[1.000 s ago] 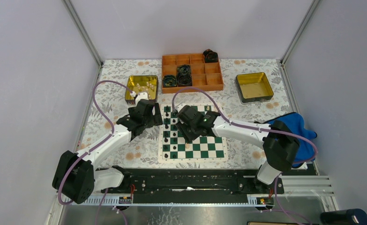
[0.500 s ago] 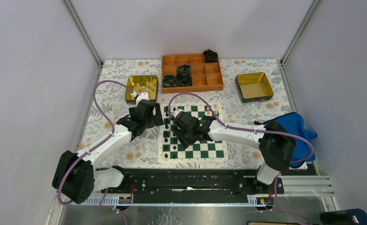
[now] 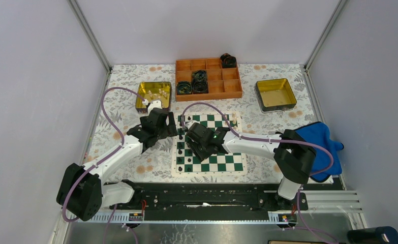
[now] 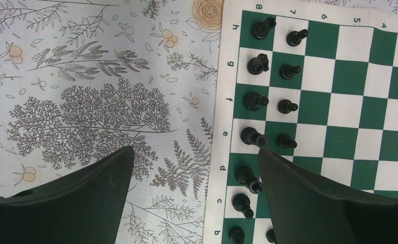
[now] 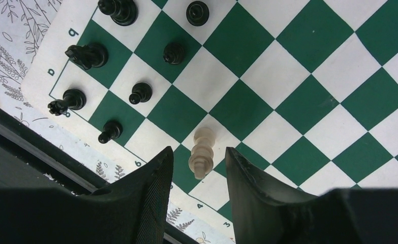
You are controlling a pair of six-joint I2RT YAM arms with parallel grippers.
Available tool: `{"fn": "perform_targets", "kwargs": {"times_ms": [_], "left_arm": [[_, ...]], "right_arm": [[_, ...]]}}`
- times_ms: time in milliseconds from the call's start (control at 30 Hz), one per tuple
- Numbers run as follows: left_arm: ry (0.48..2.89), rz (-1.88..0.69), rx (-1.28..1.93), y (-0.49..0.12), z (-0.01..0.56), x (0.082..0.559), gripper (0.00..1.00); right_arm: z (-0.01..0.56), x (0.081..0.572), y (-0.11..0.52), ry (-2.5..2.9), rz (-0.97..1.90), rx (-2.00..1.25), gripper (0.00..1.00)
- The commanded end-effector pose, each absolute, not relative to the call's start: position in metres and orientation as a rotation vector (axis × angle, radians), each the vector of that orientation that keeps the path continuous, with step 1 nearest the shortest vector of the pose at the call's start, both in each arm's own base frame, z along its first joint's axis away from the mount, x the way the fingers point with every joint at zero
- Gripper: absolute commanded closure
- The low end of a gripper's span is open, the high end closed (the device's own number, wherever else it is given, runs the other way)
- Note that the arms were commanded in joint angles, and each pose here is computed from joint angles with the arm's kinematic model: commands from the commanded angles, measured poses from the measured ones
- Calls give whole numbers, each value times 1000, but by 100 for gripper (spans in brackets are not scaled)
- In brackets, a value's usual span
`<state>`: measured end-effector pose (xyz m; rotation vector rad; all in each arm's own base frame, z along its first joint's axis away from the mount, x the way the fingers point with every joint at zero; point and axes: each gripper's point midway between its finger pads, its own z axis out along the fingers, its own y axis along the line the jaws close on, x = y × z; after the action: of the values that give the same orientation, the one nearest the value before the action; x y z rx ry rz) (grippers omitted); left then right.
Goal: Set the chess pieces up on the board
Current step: Pick up the chess piece from the chessboard.
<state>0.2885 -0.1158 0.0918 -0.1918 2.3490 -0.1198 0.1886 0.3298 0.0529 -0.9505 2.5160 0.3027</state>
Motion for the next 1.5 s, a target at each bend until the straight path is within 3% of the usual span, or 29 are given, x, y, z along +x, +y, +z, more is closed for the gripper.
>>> {"fn": "perform_targets", "kwargs": {"times_ms": [0,267,633,767,1467], "left_arm": [[2297,-135,-186,-120,106,296,1],[2299,-136,-182,-121,106,296,1],[2303,-134,-175,-122,105,295,1],[2303,-135,-173,-123,105,296,1],[2302,-115,-175,-121,106,294,1]], "right_arm": [[51,188,337,2499,318,-959,52],[46,189,333,2511,289,-958,61],[50,191,326,2508,251,-931,90],[58,194,326,2492,248,-921,95],[105,221,301,2428,152,-743,100]]}}
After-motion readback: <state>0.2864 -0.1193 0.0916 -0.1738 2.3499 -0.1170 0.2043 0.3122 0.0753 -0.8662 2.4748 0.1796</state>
